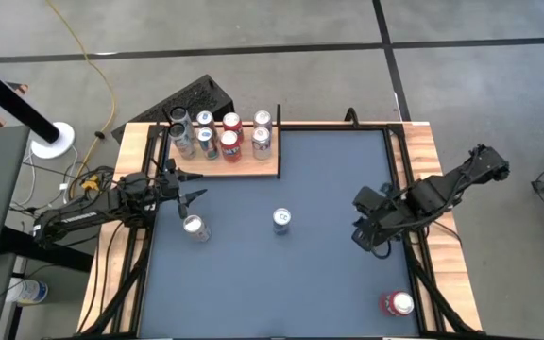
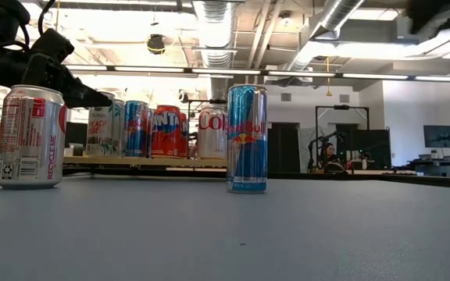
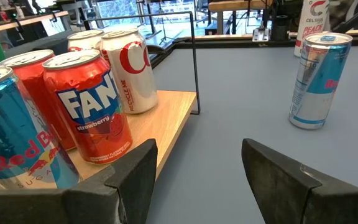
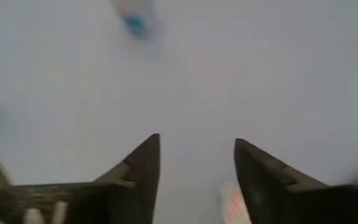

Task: Place canned beverage on shelf
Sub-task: Put the white pink soda can on the shelf aligned with the other white pink soda cans

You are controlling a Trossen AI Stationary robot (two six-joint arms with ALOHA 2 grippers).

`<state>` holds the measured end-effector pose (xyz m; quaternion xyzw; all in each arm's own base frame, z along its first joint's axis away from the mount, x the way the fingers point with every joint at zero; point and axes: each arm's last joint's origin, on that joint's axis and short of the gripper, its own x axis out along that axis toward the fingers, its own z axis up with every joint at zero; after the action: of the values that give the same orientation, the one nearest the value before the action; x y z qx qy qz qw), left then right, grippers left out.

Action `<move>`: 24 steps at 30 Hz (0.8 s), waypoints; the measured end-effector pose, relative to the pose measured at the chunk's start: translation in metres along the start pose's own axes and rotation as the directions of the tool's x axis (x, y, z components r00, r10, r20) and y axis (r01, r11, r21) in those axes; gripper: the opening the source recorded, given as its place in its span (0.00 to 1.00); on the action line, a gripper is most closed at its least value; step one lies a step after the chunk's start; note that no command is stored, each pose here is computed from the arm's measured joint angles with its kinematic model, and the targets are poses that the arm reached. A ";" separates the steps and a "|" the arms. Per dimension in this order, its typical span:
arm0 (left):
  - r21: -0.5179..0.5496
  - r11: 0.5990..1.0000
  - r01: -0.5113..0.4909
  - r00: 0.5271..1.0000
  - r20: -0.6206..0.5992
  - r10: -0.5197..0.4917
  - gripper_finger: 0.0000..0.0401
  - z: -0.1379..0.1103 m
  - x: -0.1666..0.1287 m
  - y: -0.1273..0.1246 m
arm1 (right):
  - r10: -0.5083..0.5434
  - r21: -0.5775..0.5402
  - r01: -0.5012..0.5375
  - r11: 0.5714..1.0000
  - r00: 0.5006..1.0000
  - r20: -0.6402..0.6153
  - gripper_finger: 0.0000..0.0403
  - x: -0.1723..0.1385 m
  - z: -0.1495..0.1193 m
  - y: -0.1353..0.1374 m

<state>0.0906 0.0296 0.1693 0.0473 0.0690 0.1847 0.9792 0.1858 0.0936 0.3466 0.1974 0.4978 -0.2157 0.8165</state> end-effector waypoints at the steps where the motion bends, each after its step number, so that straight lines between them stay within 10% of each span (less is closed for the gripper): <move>1: 0.000 1.000 0.000 1.000 0.000 0.000 0.56 0.000 0.000 0.000 | 0.030 -0.024 -0.029 0.999 0.999 0.033 0.51 0.000 0.002 0.004; 10: 0.000 1.000 0.000 1.000 0.000 0.000 0.56 0.000 0.000 0.000 | 0.161 -0.304 -0.030 0.952 0.895 0.415 0.62 -0.013 0.016 0.032; 24: -0.001 1.000 0.000 1.000 0.000 0.000 0.56 0.000 0.000 0.000 | 0.143 -0.339 0.020 0.941 0.882 0.448 0.62 -0.013 0.017 0.032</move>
<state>0.0906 0.0297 0.1693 0.0466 0.0687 0.1849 0.9792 0.2105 0.1129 0.3689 0.0144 0.3094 -0.1431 0.9400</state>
